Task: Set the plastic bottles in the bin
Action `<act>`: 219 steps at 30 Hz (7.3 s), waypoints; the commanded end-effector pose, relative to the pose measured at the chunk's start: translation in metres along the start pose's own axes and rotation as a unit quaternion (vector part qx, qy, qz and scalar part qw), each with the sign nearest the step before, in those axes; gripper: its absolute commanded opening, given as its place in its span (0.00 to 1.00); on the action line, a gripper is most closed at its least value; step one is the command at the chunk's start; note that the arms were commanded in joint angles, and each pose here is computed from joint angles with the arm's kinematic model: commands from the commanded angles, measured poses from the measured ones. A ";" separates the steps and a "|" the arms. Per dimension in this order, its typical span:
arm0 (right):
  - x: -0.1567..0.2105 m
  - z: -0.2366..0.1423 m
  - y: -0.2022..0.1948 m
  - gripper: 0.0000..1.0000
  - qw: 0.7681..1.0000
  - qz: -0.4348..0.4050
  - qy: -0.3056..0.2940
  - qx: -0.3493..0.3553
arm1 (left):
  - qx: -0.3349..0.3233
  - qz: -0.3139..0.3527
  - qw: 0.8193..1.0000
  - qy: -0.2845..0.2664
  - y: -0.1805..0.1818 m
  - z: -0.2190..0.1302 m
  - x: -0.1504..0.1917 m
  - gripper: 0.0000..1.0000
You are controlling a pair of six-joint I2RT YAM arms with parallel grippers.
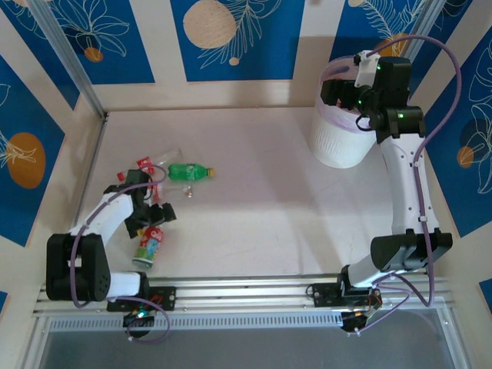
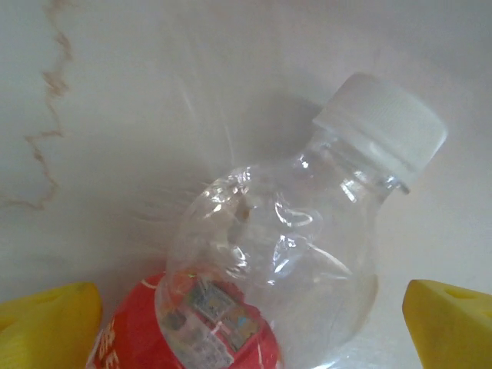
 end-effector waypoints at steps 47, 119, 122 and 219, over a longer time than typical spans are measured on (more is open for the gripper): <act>0.217 -0.048 0.107 0.79 0.904 0.119 0.326 -0.250 | 0.419 0.045 0.883 -0.206 -0.216 -0.119 -0.084 0.00; 0.312 0.017 0.123 0.36 0.872 0.110 0.423 -0.221 | 0.536 0.031 0.818 -0.209 -0.293 -0.126 -0.079 1.00; 0.291 0.021 0.108 0.35 0.897 0.080 0.393 -0.183 | 0.522 0.032 0.825 -0.215 -0.283 -0.125 -0.077 1.00; -0.015 0.062 -0.101 0.99 0.989 0.048 0.077 0.117 | 0.261 0.032 0.935 -0.238 -0.175 -0.091 -0.051 1.00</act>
Point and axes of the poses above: each hand's point on the last joint's axis, 136 mm out from that joint toward the fingers, its own z axis out along the fingers, its own y axis along the line the jaws close on, x = y × z, the point moved 2 cm from there along -z, back along the fingers, and after that the axes turned 14 degrees about z, right-handed, at the moved point
